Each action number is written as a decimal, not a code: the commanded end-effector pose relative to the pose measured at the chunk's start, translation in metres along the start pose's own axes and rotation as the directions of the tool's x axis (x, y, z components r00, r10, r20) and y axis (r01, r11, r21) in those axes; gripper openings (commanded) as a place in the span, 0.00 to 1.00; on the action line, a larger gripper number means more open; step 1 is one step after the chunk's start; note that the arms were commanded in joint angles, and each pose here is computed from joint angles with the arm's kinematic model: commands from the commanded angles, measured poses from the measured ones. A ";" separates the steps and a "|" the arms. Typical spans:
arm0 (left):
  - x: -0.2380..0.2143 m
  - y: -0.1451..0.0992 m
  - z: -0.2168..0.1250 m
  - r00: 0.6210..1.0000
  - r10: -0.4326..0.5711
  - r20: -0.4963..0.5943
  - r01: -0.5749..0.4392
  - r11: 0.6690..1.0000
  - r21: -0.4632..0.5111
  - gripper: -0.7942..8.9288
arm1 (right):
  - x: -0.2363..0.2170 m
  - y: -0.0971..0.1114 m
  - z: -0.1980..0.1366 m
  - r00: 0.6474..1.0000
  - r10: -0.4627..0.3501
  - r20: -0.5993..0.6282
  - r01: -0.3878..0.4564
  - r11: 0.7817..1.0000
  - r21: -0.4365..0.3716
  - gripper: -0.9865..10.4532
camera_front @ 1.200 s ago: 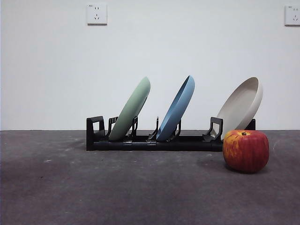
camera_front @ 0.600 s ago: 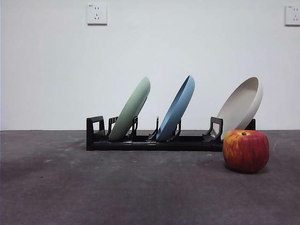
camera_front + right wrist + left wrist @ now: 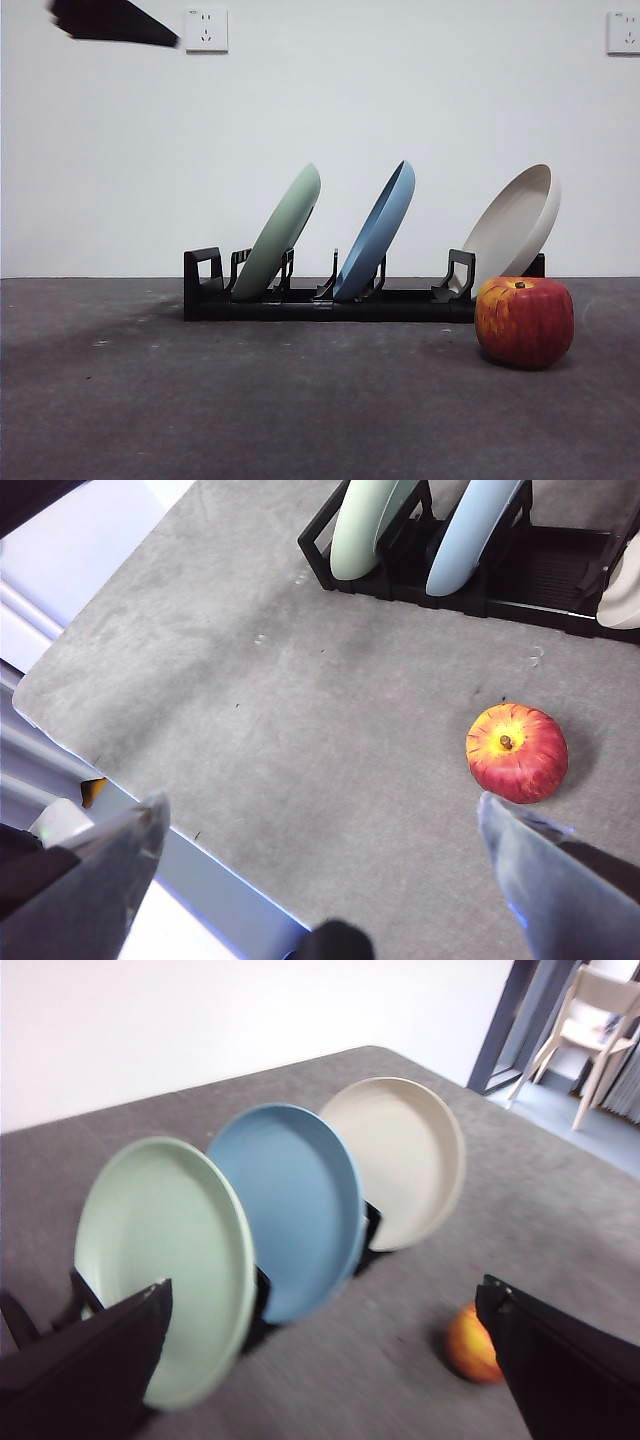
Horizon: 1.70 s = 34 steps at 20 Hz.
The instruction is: Take the green plate from the plate rack,put the plate on the table,take the apple from the table,put the apple in the plate
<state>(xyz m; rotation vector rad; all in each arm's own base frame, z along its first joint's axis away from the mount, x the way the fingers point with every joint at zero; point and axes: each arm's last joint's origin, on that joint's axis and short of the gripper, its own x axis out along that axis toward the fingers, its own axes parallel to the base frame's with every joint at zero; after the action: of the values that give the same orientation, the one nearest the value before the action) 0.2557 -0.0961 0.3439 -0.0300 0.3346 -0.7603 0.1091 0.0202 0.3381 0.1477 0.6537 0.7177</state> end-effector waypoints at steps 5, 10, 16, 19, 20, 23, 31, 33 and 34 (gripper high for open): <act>0.095 0.026 0.006 0.996 0.001 -0.087 0.001 1.000 0.019 0.66 | 0.002 -0.001 0.000 1.000 0.006 -0.007 -0.006 1.000 0.011 0.69; 0.152 0.036 -0.007 0.992 0.014 -0.124 -0.007 0.998 0.058 0.66 | 0.005 -0.004 0.001 1.000 0.008 -0.020 -0.008 1.000 0.022 0.69; 0.184 0.042 -0.038 0.981 0.042 -0.191 -0.031 0.998 0.058 0.66 | 0.005 -0.004 0.001 1.000 0.008 -0.021 -0.007 1.000 0.022 0.69; 0.185 0.041 -0.041 0.976 0.072 -0.207 -0.061 0.996 0.063 0.56 | 0.005 -0.004 0.001 1.000 0.005 -0.021 -0.005 1.000 0.023 0.69; 0.186 0.040 -0.042 0.975 0.069 -0.209 -0.057 0.996 0.063 0.44 | 0.005 -0.004 0.001 1.000 0.005 -0.021 -0.005 1.000 0.022 0.69; 0.185 0.039 -0.044 0.972 0.053 -0.231 -0.042 0.998 0.054 0.31 | 0.005 -0.004 0.001 1.000 0.006 -0.021 -0.005 1.000 0.023 0.69; 0.185 0.037 -0.047 0.967 -0.003 -0.256 0.011 0.999 0.031 0.07 | 0.005 -0.004 0.001 1.000 0.006 -0.021 -0.005 1.000 0.023 0.69; 0.185 0.037 -0.045 0.970 -0.005 -0.245 0.014 0.999 0.033 0.07 | 0.005 -0.004 0.001 1.000 0.006 -0.021 -0.005 1.000 0.023 0.69; 0.184 0.037 -0.044 0.971 -0.005 -0.239 0.013 0.999 0.033 0.07 | 0.005 -0.004 0.001 1.000 0.006 -0.021 -0.005 1.000 0.023 0.69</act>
<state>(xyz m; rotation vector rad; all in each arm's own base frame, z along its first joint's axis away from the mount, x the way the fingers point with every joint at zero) 0.3931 -0.1853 0.2471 0.0927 0.5475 -0.7362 0.1152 0.0203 0.3357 0.1567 0.6786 0.7163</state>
